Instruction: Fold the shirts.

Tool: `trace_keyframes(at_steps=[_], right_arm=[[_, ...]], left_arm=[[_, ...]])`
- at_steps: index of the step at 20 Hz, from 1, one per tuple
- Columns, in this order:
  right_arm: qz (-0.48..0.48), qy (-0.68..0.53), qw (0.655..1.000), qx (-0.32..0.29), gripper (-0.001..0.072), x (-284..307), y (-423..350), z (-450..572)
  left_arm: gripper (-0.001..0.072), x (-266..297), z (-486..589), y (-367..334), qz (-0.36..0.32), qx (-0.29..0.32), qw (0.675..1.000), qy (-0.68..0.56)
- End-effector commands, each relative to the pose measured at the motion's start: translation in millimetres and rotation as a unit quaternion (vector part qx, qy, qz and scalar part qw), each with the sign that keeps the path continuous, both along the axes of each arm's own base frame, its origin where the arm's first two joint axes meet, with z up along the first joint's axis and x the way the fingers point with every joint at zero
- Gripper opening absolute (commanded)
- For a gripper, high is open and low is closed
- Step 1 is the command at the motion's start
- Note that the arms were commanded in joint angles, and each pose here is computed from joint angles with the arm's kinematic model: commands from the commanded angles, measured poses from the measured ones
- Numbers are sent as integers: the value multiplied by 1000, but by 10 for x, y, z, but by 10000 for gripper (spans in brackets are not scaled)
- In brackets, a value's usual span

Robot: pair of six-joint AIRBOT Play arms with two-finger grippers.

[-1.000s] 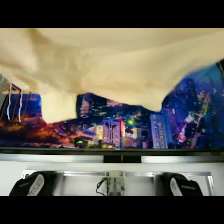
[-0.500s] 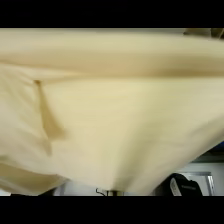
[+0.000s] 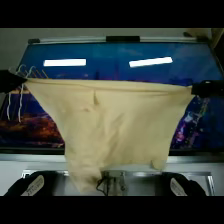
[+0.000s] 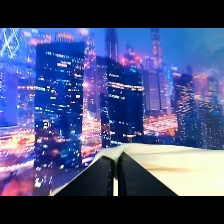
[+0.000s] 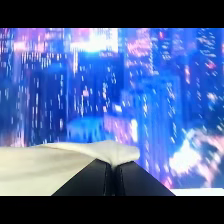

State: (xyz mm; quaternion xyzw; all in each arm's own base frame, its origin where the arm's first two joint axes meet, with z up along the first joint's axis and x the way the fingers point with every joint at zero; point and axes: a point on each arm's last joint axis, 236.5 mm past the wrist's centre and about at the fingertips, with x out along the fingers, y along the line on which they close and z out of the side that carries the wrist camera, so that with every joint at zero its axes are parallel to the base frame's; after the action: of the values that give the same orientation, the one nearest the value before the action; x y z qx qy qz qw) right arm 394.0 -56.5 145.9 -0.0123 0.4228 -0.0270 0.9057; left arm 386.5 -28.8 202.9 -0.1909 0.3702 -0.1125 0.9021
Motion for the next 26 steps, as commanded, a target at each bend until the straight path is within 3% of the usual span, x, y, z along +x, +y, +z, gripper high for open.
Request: trace_keyframes(at_steps=[1, 3, 5, 9, 12, 16, 20, 26], right_arm=[[-33, -63, 991, 114, 73, 943, 255, -549], [-40, -88, 984, 149, 73, 1293, 425, -804], [-46, -109, 983, 144, 73, 1526, 448, -1023], [-58, -64, 984, 153, 74, 1558, 468, -1547], [-36, -12, 989, 140, 74, 1356, 511, -1663], [38, 136, 989, 39, 74, 633, 293, -1786], [12, 237, 967, 88, 74, 172, 293, -1993], [-28, 266, 952, 148, 74, 161, 461, -2268]], left_arm=[[35, 922, -889, -227, 8, -24, 999, 21], [35, 1371, -1168, -365, 27, -37, 999, 3], [35, 1726, -1331, -454, 57, -61, 996, -21], [36, 1973, -1652, -583, 75, -86, 993, -13], [36, 1654, -1823, -710, -18, -53, 998, 40], [36, 706, -2098, -570, -136, -46, 965, 221], [35, 302, -2386, -202, -127, 7, 941, 314], [36, 346, -2668, -385, -104, -7, 937, 333]])
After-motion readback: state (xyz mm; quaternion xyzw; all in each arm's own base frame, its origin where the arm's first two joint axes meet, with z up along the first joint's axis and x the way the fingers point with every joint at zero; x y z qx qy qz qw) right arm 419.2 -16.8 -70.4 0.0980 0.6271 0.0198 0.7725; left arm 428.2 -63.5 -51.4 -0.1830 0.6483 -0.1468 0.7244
